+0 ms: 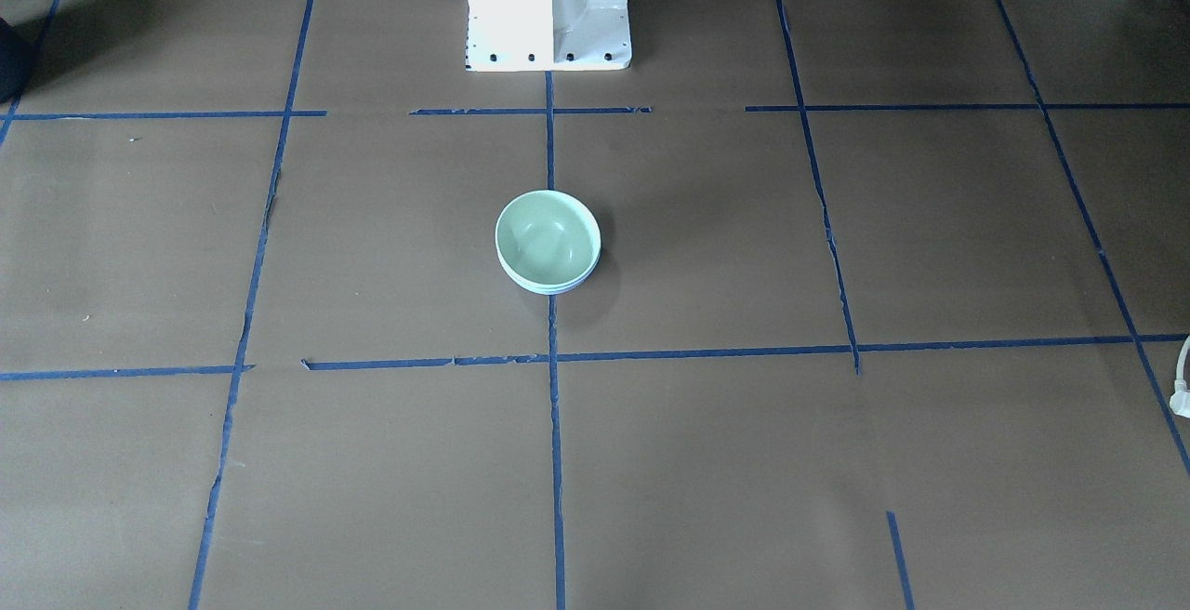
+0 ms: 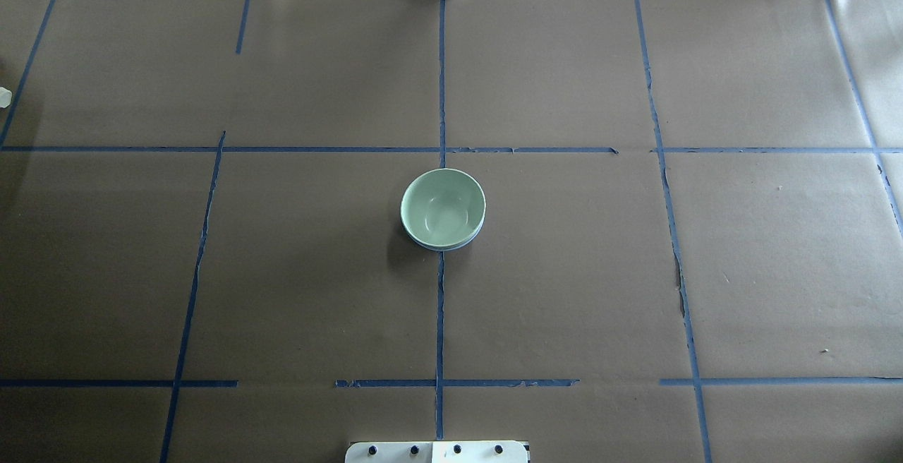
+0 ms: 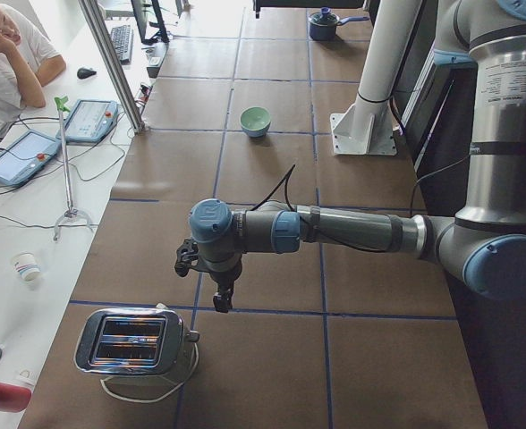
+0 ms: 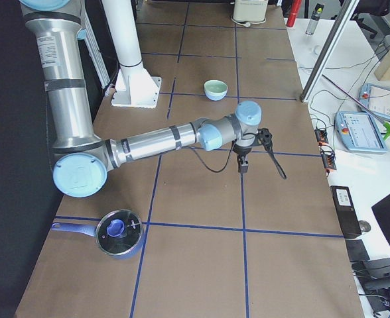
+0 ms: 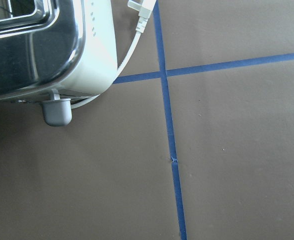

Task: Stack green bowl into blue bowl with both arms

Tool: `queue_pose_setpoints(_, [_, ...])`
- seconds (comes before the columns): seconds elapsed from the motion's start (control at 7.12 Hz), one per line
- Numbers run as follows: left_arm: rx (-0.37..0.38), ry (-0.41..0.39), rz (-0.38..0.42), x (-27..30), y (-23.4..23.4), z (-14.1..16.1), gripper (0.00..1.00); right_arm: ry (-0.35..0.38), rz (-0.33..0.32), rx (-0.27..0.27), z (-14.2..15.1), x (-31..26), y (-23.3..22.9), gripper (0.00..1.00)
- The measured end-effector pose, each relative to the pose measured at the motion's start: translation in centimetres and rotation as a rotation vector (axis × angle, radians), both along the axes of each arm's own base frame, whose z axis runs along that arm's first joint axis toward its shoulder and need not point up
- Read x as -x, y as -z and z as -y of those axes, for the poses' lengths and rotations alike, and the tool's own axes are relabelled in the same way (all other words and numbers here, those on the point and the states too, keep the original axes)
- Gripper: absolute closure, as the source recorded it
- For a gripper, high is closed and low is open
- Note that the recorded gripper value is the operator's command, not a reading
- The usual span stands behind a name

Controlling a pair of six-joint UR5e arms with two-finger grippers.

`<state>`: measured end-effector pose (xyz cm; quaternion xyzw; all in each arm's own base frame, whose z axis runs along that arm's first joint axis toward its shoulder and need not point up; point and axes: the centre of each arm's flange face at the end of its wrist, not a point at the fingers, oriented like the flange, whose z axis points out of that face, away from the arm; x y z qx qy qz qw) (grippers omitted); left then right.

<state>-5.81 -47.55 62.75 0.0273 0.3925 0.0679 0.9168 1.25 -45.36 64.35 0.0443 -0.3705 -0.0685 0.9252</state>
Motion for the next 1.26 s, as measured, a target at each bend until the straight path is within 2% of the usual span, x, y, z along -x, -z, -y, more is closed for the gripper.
queue_pose_setpoints(0.14, [-0.037, 0.009, -0.028, 0.2, -0.7, -0.9, 0.0, -0.017, -0.008, 0.029, -3.0, -2.2, -2.5, 0.0])
queue_pose_setpoints(0.42, [-0.039, 0.015, -0.046, 0.3, -3.5, -3.3, 0.0, -0.042, -0.012, 0.063, -5.4, -3.7, -4.3, 0.0])
queue_pose_setpoints(0.84, [-0.012, 0.019, -0.039, 0.5, -5.2, -4.8, 0.0, -0.049, 0.008, 0.084, -5.1, -3.8, -3.3, 0.0])
queue_pose_setpoints(1.26, [0.006, 0.019, -0.038, 0.5, -6.2, -5.9, 0.0, -0.043, -0.002, 0.122, -4.8, -3.7, -3.4, 0.0])
